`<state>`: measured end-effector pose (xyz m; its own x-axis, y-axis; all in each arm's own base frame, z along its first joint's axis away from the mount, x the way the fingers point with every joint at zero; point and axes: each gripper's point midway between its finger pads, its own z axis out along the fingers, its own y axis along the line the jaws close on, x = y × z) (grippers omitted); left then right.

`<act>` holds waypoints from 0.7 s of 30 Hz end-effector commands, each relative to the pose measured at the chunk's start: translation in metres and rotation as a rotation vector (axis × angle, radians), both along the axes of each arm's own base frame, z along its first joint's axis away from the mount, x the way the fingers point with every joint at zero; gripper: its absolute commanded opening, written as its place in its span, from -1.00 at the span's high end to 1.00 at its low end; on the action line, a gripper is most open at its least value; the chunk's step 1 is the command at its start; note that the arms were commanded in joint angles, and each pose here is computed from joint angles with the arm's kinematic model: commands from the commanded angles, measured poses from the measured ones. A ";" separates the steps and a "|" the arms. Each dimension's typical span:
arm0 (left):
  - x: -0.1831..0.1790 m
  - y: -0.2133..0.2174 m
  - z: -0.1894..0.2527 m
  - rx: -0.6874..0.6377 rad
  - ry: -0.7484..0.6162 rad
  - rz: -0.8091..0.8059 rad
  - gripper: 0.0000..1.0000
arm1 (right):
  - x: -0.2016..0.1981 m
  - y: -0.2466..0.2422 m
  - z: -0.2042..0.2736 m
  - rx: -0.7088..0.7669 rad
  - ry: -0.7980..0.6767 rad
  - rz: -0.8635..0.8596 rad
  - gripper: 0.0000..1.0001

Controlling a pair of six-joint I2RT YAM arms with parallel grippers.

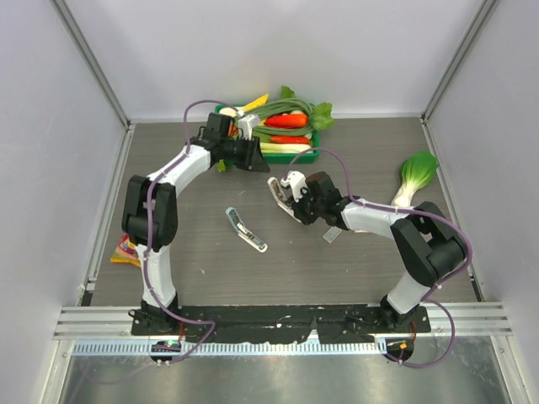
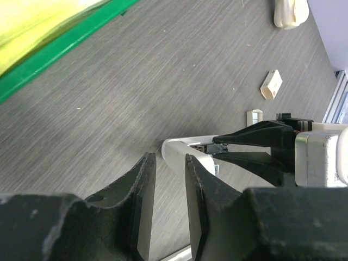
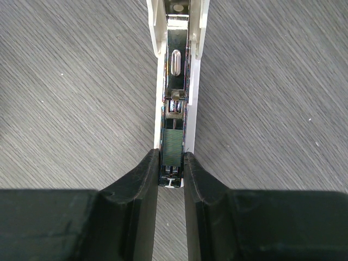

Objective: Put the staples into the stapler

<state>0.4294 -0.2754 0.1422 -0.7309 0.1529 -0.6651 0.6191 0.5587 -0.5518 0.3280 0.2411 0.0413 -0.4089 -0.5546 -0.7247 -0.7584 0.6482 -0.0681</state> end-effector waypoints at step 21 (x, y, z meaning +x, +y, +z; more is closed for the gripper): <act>-0.054 -0.061 0.003 -0.039 0.049 -0.184 0.50 | 0.027 0.004 0.021 0.057 -0.071 -0.042 0.74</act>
